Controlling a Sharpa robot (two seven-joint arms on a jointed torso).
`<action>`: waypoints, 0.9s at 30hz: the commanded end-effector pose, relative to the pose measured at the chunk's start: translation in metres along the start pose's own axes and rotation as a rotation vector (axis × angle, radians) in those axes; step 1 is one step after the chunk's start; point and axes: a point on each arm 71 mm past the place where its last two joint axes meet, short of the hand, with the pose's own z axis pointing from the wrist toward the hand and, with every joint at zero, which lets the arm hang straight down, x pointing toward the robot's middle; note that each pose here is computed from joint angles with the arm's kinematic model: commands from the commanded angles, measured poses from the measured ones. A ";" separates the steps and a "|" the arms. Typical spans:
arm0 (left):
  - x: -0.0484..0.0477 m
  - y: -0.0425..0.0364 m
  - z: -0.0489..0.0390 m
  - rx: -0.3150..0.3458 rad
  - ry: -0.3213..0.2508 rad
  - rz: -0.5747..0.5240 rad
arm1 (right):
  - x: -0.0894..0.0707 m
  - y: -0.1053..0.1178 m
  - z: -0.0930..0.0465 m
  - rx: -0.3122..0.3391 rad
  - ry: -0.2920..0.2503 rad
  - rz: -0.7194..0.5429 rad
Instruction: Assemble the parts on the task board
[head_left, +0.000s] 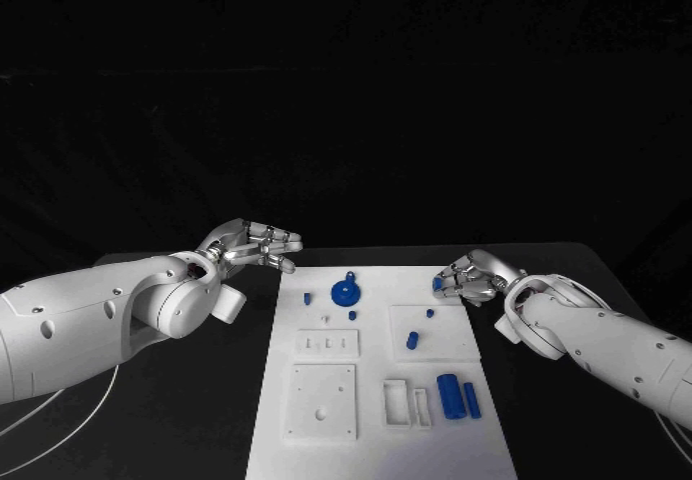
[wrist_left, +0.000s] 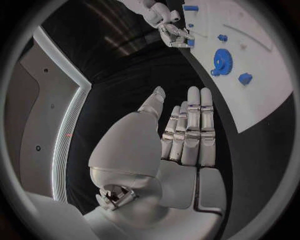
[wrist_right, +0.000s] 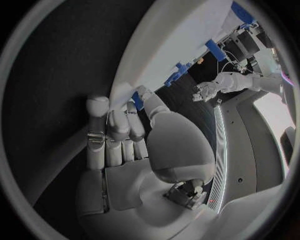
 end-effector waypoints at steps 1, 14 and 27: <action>0.0023 -0.0011 0.0001 0.006 0.016 -0.003 | 0.003 -0.003 -0.001 0.019 0.007 -0.008; 0.0020 -0.0009 -0.0003 0.004 0.015 -0.003 | 0.005 0.004 0.000 0.012 -0.022 -0.005; 0.0039 -0.0003 0.0011 -0.036 0.016 0.026 | 0.002 0.024 0.000 0.012 -0.036 -0.019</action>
